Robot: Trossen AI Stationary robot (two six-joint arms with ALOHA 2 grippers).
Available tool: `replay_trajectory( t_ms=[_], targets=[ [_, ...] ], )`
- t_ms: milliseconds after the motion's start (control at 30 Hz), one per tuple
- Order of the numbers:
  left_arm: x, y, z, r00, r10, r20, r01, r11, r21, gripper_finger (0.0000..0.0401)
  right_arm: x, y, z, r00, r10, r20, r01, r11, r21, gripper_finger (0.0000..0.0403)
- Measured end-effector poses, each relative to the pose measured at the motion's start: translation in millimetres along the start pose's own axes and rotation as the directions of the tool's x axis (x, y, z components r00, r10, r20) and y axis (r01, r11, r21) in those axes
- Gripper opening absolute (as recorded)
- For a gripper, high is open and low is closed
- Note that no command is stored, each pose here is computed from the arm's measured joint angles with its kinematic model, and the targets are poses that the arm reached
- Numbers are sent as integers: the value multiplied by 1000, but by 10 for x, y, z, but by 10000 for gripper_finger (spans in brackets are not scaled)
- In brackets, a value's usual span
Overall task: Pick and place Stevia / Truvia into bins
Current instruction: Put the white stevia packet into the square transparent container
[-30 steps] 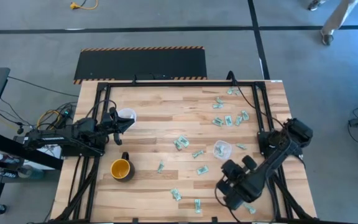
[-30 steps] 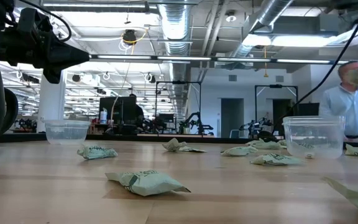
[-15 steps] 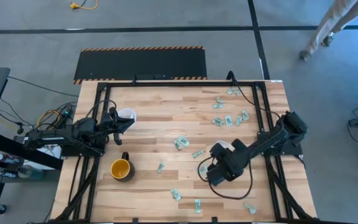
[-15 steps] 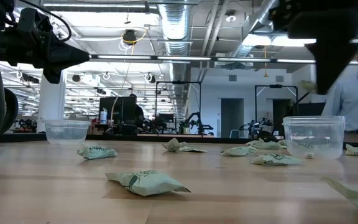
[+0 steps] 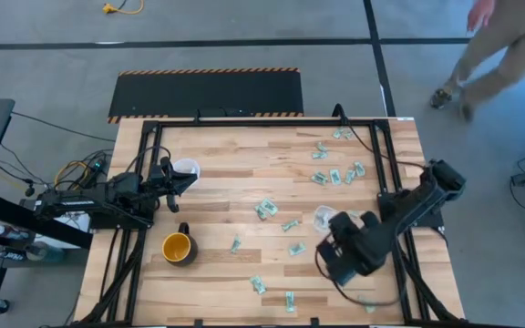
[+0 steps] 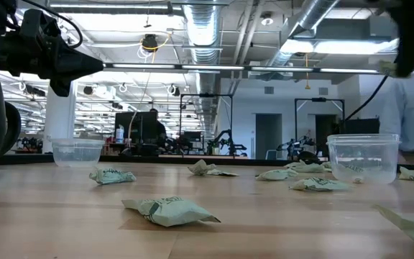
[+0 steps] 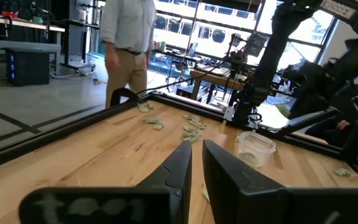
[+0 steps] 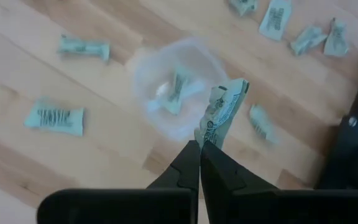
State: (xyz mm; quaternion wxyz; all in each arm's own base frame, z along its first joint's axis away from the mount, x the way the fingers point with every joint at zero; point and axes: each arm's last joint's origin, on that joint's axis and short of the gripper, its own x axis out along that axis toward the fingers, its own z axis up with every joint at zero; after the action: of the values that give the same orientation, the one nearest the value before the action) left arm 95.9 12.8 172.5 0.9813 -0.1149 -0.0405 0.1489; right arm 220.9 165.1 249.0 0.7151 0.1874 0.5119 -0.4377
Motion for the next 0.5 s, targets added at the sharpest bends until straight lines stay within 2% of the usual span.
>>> replay_trajectory(
  t_ms=[200,367,500],
  targets=[
    [0,0,0,1000,0,0,0,1000,0,27,165,-15,333,995,74,-62,-76,997,-23,0],
    [0,0,-1,1000,0,0,0,1000,0,27,295,-10,526,990,57,-132,-68,995,-74,10],
    [0,0,0,1000,0,0,0,1000,0,27,398,-19,602,978,66,-197,-83,994,-78,35]
  ],
)
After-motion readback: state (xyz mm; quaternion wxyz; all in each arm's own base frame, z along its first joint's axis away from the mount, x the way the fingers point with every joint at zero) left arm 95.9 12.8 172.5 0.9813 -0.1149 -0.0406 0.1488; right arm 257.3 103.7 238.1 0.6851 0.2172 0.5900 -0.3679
